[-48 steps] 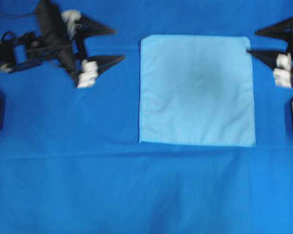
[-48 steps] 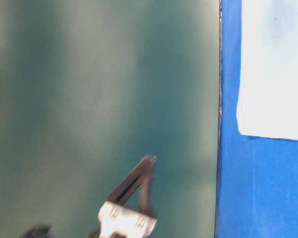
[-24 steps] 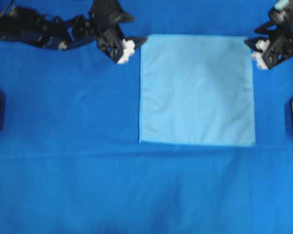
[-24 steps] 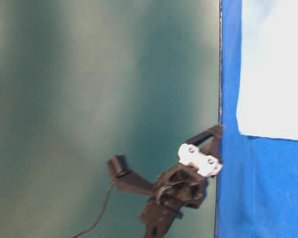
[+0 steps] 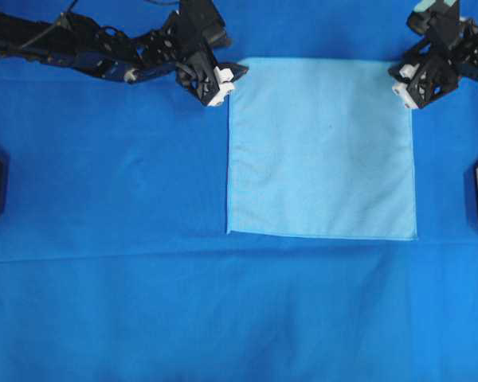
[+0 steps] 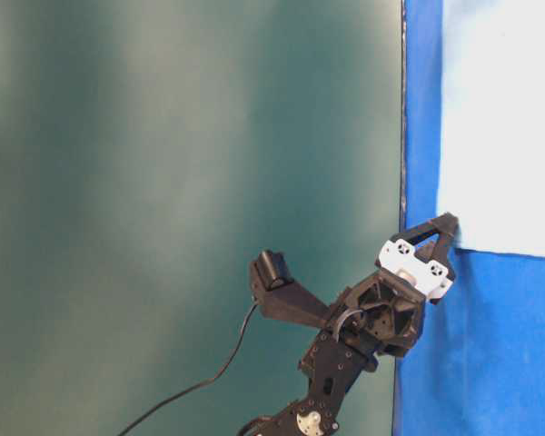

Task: Fold the light blue towel.
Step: 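Move both grippers to the towel's top corners and grasp them, then pull the top corners down toward the bottom edge, folding the towel in half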

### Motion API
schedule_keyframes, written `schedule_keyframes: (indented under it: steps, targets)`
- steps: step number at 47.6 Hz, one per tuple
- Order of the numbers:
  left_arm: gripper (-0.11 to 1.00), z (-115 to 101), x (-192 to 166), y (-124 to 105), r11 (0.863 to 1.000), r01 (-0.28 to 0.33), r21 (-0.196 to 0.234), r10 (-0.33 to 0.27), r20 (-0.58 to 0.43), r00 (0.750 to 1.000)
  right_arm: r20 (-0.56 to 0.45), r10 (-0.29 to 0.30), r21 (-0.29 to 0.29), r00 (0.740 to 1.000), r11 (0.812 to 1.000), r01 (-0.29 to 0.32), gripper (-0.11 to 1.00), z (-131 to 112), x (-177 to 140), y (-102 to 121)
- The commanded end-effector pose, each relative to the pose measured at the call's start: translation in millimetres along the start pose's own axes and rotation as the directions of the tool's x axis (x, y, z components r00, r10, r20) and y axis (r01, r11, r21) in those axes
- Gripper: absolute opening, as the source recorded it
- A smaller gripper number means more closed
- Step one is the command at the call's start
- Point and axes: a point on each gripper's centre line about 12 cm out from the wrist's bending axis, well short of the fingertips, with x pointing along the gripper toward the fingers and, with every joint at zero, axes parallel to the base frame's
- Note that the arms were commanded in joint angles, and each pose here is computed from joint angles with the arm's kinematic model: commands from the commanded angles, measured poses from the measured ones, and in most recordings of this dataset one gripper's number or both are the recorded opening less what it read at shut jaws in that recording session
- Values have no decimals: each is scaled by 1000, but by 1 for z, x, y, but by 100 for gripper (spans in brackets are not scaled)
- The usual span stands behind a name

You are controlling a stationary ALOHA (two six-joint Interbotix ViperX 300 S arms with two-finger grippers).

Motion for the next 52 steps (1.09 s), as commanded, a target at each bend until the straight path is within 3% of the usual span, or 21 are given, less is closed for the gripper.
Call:
schedule_keyframes:
  steps: [1,4,10,13,26,36,52]
  targets:
    - [60,13,-1,-1,1000,1,2,-1,20,1000,20,-5,-2,1000,1000,5,48,7,1,-2]
    - [44,11,-1,-2,1000,4,7,-4,12,1000,16,-4,-5,1000,1000,4,36,6,1,-2]
    - [11,9,-1,-6,1000,11,13,-11,3,1000,12,-1,-27,1000,1000,2,3,4,1,-2]
    - [1,9,-1,-9,1000,17,18,-17,3,1000,10,-1,-29,1000,1000,1,2,3,1,-1]
    - [1,19,-8,-14,999,27,27,-27,18,999,19,-2,-21,1000,1000,3,2,6,-1,-2]
    - [1,50,-32,-15,994,25,109,-31,59,998,62,-15,-14,998,1000,16,2,19,-22,-4]
    - [1,55,-41,-24,989,39,142,-49,69,996,111,-1,-27,994,1000,4,2,26,-49,5]
